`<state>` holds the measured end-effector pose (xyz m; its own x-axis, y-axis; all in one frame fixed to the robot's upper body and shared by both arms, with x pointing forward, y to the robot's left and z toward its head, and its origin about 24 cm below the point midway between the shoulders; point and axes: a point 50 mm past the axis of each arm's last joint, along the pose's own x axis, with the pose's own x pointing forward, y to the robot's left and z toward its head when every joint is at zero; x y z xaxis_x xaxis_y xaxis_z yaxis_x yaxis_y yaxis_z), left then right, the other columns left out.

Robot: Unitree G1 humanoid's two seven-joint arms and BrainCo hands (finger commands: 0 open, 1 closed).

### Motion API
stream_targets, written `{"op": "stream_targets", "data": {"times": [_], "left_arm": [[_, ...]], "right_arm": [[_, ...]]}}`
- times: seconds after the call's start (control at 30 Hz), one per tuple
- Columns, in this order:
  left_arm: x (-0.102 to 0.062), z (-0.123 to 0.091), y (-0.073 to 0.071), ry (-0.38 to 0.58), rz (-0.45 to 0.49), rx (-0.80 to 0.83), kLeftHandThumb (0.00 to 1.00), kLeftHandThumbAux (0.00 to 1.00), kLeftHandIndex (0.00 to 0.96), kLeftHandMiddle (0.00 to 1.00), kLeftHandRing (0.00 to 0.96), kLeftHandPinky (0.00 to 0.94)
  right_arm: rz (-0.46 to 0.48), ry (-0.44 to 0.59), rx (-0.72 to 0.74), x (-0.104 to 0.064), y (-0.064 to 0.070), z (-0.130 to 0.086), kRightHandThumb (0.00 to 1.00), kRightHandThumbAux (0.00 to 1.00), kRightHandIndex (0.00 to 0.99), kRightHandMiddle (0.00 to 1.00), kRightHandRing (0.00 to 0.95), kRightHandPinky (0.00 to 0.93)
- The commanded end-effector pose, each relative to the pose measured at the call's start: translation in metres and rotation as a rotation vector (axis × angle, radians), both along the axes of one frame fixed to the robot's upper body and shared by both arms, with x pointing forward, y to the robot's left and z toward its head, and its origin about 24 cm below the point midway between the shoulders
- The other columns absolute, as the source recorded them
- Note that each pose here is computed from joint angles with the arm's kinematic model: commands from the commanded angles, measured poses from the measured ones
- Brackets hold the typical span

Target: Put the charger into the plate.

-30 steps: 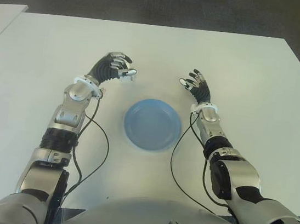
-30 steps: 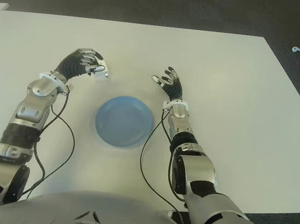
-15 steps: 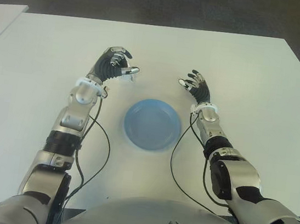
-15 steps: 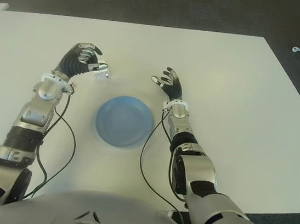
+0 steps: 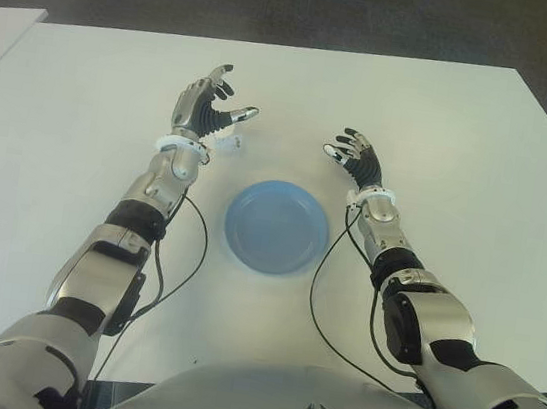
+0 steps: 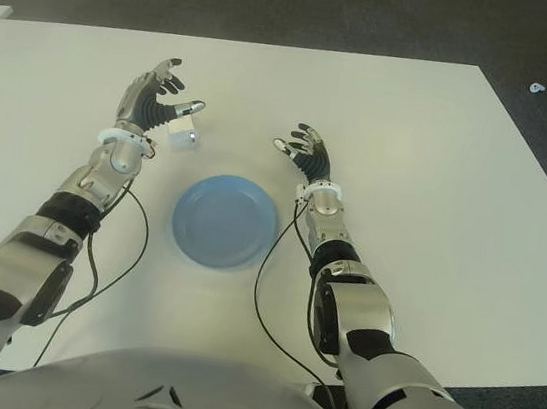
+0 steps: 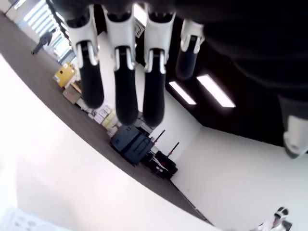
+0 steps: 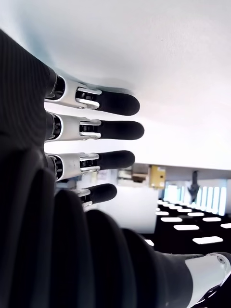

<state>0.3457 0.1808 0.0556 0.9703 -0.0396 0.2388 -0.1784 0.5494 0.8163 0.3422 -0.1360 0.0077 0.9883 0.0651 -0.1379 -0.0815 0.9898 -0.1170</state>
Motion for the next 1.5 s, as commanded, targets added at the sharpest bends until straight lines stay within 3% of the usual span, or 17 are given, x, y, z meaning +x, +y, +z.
{"op": "stream_targets", "data": {"times": [0.03,0.43,0.97,1.33,1.5], "left_arm": [[-0.004,-0.019,0.011,-0.044,-0.039,0.308,0.401,0.295,0.014,0.019,0.021,0.019],[-0.003,-0.027,0.015,-0.032,-0.083,0.538,0.404,0.164,0.0,0.0,0.0,0.0],[-0.008,-0.043,0.023,0.166,-0.155,0.662,0.37,0.159,0.0,0.0,0.0,0.0],[-0.014,-0.051,0.049,0.35,-0.13,0.709,0.327,0.171,0.0,0.0,0.0,0.0],[-0.013,-0.051,0.055,0.411,-0.094,0.688,0.328,0.191,0.0,0.0,0.0,0.0]], "right_arm": [[0.008,0.077,-0.025,-0.009,-0.003,-0.017,0.671,0.683,0.151,0.283,0.292,0.306],[0.0,0.076,-0.03,-0.009,-0.005,-0.016,0.65,0.681,0.142,0.298,0.298,0.305],[0.002,0.07,-0.04,-0.009,-0.008,-0.015,0.615,0.681,0.138,0.305,0.309,0.316],[0.014,0.05,-0.024,-0.01,-0.01,-0.014,0.607,0.692,0.143,0.328,0.325,0.324],[0.023,0.034,-0.013,-0.011,-0.012,-0.014,0.622,0.707,0.15,0.339,0.335,0.329]]}}
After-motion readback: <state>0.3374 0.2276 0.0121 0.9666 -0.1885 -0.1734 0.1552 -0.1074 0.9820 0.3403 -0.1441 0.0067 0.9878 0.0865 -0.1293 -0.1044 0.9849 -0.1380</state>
